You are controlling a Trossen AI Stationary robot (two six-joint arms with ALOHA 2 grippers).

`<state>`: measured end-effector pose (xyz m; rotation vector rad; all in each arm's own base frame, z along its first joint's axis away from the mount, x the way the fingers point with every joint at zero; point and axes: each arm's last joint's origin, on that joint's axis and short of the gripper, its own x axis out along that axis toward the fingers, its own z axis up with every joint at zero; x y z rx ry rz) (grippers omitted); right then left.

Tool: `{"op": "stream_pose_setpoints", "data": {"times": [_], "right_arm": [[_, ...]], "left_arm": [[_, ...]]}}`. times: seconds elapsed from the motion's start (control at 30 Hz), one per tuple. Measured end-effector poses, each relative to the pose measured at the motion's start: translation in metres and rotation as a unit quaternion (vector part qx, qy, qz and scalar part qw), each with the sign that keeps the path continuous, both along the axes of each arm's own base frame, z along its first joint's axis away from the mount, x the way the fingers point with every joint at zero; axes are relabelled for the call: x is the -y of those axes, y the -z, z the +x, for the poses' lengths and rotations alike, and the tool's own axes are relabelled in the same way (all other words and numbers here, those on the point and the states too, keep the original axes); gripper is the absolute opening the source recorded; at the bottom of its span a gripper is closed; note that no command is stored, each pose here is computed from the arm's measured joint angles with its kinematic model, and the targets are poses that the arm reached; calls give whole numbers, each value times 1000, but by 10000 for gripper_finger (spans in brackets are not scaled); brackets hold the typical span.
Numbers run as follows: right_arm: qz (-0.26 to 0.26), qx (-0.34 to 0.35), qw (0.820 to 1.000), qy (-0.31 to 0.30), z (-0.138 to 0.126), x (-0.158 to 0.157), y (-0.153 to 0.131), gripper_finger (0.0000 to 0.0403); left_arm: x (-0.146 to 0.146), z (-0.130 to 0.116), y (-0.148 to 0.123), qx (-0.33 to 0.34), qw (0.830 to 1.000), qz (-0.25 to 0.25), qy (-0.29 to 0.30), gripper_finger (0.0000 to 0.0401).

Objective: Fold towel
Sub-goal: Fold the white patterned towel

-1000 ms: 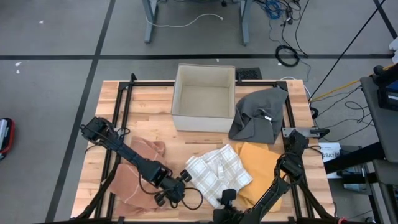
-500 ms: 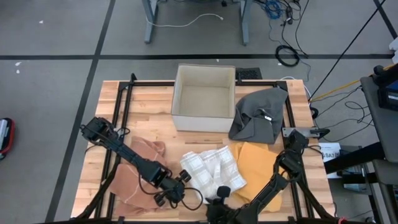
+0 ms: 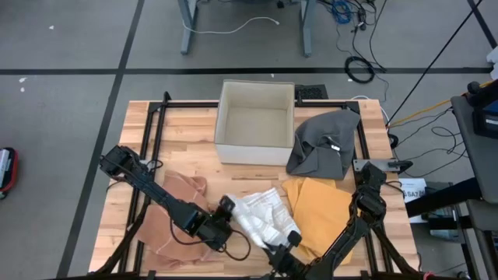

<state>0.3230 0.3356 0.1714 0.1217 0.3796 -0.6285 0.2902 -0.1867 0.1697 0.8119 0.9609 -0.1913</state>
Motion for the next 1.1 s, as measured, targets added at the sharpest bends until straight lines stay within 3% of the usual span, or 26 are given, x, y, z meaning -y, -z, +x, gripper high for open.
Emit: {"op": "stream_pose_setpoints", "data": {"times": [0.07, 0.27, 0.47, 0.6, 0.73, 1.0, 1.1], "right_arm": [[10, -2, 1000, 5, -4, -1, 3, 4], [29, -9, 1000, -2, -12, -8, 4, 5], [29, -13, 999, 0, -13, -7, 4, 5], [27, -15, 1000, 0, -13, -7, 4, 6], [28, -15, 999, 0, -13, -7, 4, 6], [36, -20, 999, -1, -13, -8, 4, 7], [41, -20, 999, -3, -13, -9, 4, 7]], "left_arm": [[-1, -4, -8, 30, 999, 41, -18, 124], [2, -7, -16, 43, 998, 46, -1, 124], [8, -11, -14, 13, 1000, -15, 12, 124], [11, -22, -12, 2, 999, 46, 20, 124], [10, -21, -13, 10, 997, 68, 25, 126], [-5, -8, -13, 9, 997, 76, 23, 204], [-12, -1, -13, -8, 999, 41, 28, 242]]}}
